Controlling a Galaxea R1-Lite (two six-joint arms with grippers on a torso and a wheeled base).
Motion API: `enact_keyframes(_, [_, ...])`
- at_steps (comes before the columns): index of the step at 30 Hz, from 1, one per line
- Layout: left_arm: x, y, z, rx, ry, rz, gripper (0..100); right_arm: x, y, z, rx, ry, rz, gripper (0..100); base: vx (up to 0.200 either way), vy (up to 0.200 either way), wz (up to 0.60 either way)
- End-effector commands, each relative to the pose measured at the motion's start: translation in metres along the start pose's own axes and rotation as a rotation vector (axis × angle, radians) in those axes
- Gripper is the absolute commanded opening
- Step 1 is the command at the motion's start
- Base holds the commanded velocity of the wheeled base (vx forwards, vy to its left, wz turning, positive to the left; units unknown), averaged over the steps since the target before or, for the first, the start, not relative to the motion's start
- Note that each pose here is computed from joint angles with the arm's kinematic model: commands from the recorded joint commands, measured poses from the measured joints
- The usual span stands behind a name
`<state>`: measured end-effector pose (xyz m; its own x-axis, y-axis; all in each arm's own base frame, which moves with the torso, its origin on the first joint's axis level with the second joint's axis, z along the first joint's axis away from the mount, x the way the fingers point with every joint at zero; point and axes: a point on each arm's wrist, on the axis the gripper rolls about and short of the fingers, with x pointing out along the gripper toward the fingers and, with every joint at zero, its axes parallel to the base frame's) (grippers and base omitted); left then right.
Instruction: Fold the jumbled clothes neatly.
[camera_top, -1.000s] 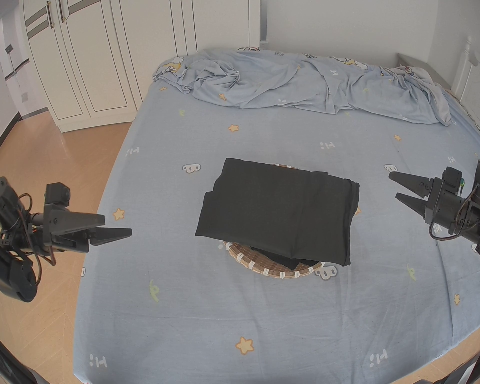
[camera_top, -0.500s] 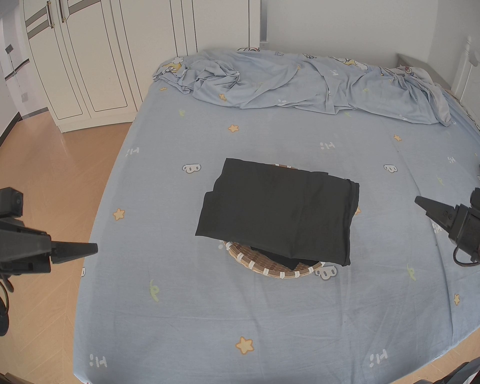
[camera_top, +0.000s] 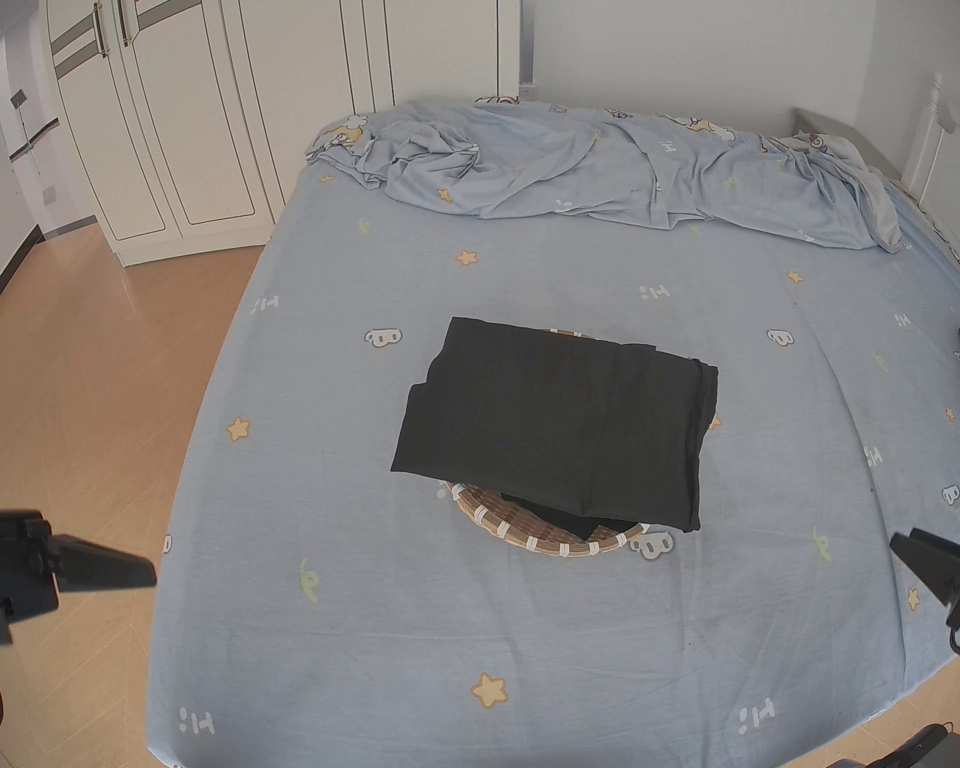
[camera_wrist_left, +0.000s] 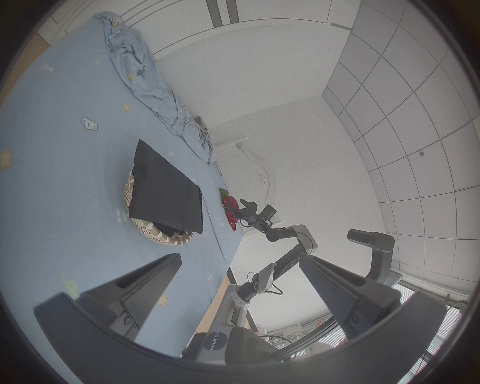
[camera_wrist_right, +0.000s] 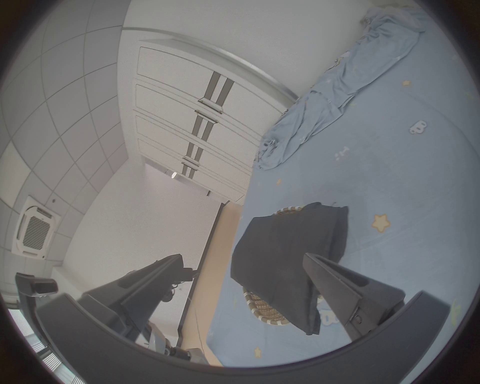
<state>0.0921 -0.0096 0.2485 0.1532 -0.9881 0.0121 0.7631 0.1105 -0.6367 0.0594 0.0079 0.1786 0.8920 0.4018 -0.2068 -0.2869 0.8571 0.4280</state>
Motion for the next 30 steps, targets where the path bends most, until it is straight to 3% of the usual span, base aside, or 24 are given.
enact_keyframes(1, [0.005, -0.031, -0.017, 0.074, 0.07, -0.072, 100, -0.045, 0.012, -0.029, -0.07, -0.108, 0.034, 100, 0.0, 0.0, 0.0])
enact_keyframes(14, [0.0, -0.07, -0.052, 0.108, 0.153, -0.187, 100, -0.06, 0.008, -0.061, -0.084, -0.121, 0.081, 100, 0.0, 0.0, 0.0])
enact_keyframes(20, [-0.01, -0.087, -0.083, 0.124, 0.196, -0.251, 100, -0.071, 0.004, -0.084, -0.105, -0.168, 0.096, 100, 0.0, 0.0, 0.0])
enact_keyframes(28, [-0.028, -0.104, -0.115, 0.138, 0.243, -0.331, 100, -0.072, -0.005, -0.107, -0.111, -0.134, 0.057, 100, 0.0, 0.0, 0.0])
enact_keyframes(30, [-0.034, -0.107, -0.127, 0.134, 0.251, -0.351, 100, -0.066, -0.011, -0.112, -0.166, -0.148, 0.01, 100, 0.0, 0.0, 0.0])
